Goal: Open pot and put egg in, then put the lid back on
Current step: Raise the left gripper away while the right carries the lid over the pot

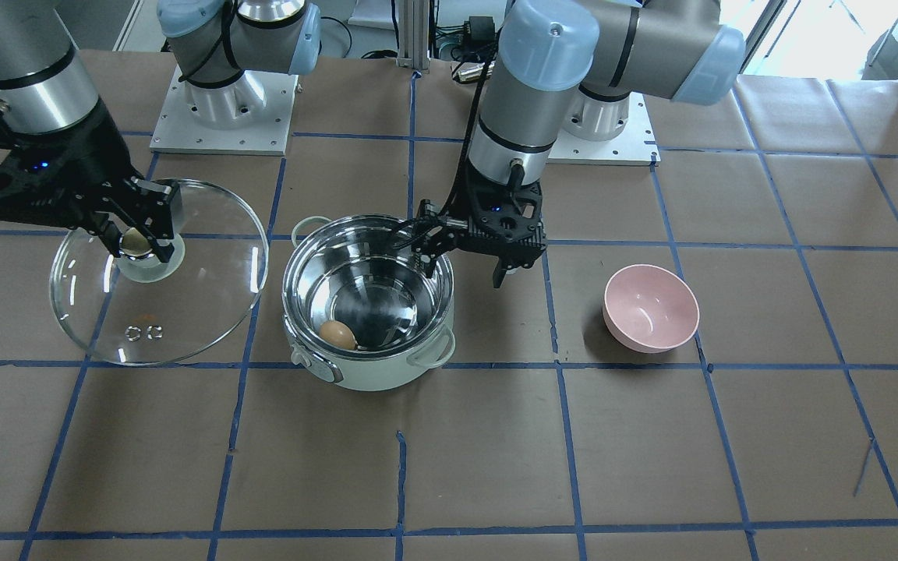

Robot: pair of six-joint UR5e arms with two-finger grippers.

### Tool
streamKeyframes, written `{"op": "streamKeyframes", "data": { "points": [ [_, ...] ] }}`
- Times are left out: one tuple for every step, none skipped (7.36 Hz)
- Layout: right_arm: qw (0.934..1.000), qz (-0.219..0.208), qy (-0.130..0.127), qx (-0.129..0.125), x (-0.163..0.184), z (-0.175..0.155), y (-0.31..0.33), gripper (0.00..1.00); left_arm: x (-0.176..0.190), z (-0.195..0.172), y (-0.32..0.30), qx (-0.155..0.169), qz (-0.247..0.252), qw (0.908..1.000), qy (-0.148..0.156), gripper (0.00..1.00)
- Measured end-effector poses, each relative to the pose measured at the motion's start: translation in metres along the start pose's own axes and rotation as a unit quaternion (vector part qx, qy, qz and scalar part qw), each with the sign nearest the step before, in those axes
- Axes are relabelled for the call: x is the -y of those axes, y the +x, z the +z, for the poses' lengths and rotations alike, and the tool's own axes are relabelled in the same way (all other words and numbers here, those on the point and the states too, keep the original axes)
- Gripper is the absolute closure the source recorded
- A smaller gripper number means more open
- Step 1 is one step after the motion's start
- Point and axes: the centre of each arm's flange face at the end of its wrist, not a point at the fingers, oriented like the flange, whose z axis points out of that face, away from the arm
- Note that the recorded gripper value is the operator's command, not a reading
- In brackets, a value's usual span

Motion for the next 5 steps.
{"op": "streamKeyframes", "data": {
  "points": [
    [0.9999, 0.012, 0.004, 0.004, -0.008, 0.003, -0.032, 0.53, -0.003, -0.017, -0.017, 0.006, -0.003, 0.9999, -0.014, 0.04],
    [0.9996, 0.023, 0.011, 0.011, -0.015, 0.009, -0.066, 0.53, -0.009, -0.035, -0.030, 0.011, -0.008, 0.9996, -0.026, 0.03],
    [0.9994, 0.024, 0.020, 0.018, -0.023, 0.016, -0.099, 0.53, -0.012, -0.054, -0.041, 0.023, -0.008, 0.9990, -0.038, 0.03],
    [0.9991, 0.014, 0.030, 0.027, -0.030, 0.027, -0.133, 0.53, -0.009, -0.073, -0.054, 0.041, 0.004, 0.9980, -0.049, 0.01],
    [0.9989, 0.008, 0.034, 0.033, -0.039, 0.040, -0.161, 0.53, -0.003, -0.087, -0.068, 0.052, 0.015, 0.9968, -0.060, 0.01]
  ]
}}
